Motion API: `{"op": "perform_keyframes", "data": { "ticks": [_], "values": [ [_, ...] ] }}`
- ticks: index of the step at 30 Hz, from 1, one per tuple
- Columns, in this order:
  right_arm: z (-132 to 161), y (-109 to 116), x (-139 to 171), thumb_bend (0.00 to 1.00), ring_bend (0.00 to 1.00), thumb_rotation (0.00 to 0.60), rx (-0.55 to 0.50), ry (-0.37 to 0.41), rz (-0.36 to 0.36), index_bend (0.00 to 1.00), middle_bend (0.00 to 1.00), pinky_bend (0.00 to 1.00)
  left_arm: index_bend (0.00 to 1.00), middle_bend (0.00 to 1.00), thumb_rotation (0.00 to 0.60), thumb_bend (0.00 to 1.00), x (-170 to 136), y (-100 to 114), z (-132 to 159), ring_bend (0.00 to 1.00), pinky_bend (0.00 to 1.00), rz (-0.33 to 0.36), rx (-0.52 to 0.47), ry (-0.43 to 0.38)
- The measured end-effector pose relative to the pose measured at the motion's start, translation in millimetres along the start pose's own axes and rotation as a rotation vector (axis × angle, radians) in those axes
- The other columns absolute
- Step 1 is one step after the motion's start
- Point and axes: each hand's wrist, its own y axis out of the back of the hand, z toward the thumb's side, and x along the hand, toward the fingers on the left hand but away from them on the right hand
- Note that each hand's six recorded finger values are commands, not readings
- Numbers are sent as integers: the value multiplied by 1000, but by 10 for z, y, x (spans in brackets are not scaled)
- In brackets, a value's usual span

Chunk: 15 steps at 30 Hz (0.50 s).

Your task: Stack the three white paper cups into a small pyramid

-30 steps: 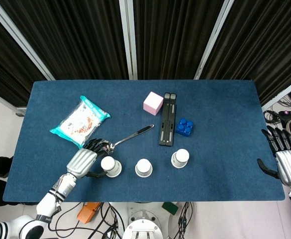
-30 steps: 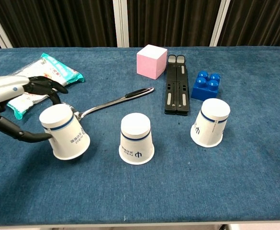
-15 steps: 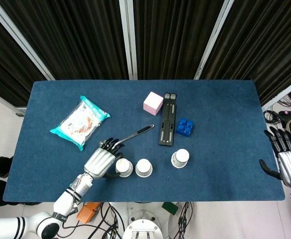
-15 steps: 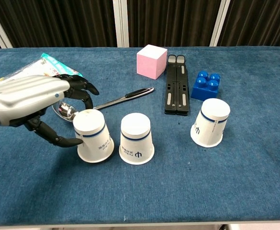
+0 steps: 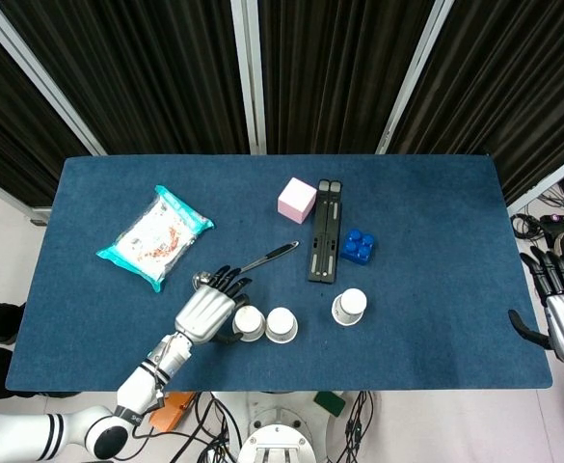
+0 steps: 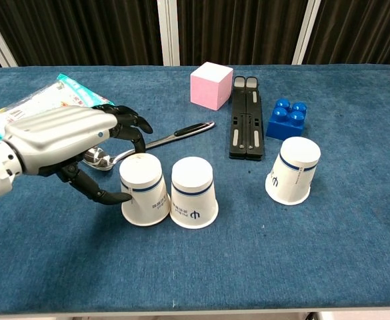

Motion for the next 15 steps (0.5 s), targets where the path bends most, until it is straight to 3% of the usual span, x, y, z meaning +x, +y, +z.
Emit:
{"op": "perform_keyframes", "data": {
  "ticks": [9,15],
  "values": [
    [18,-49,-49,440,0,600,3,8,26,33,68,15,251,115,562,227,-10,-37,11,18,0,-12,2,1],
    [217,-190,-177,365,0,600,16,75,94,23,67,13,198,106,572,210,-90,14,-44,18,0,4,2,14]
  ]
}}
